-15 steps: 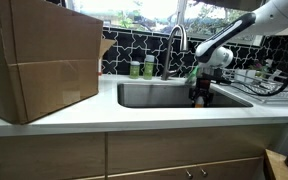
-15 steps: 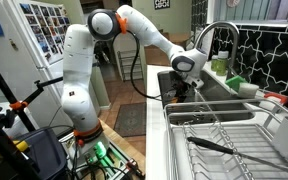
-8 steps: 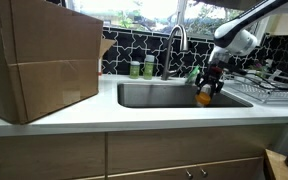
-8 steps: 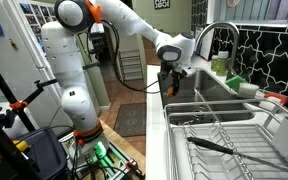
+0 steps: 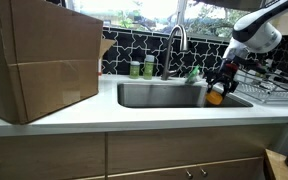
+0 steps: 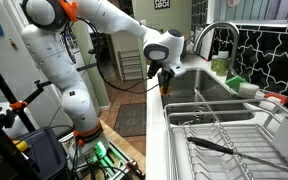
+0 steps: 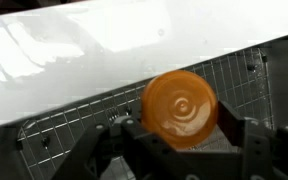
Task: Remove the orange bowl from the sink
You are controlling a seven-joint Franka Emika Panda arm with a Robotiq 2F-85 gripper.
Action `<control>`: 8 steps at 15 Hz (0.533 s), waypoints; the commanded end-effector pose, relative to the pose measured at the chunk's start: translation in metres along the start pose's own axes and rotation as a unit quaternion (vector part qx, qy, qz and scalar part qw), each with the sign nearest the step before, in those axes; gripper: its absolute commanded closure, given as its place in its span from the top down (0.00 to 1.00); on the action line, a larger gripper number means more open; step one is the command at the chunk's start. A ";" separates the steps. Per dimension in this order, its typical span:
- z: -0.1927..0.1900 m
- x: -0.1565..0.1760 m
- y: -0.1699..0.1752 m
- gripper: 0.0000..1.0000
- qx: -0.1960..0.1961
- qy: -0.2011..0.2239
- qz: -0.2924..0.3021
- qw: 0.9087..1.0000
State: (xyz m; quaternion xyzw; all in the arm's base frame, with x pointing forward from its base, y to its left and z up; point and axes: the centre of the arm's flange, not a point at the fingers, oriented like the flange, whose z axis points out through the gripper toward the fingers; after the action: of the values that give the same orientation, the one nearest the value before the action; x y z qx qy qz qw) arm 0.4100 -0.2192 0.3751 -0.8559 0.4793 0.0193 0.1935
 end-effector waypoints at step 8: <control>0.013 -0.002 0.046 0.49 0.010 -0.081 0.078 0.994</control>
State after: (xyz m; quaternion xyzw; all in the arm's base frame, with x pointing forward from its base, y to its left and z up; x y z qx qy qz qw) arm 0.3754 -0.2306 0.3586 -0.8282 0.5077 0.0755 0.2252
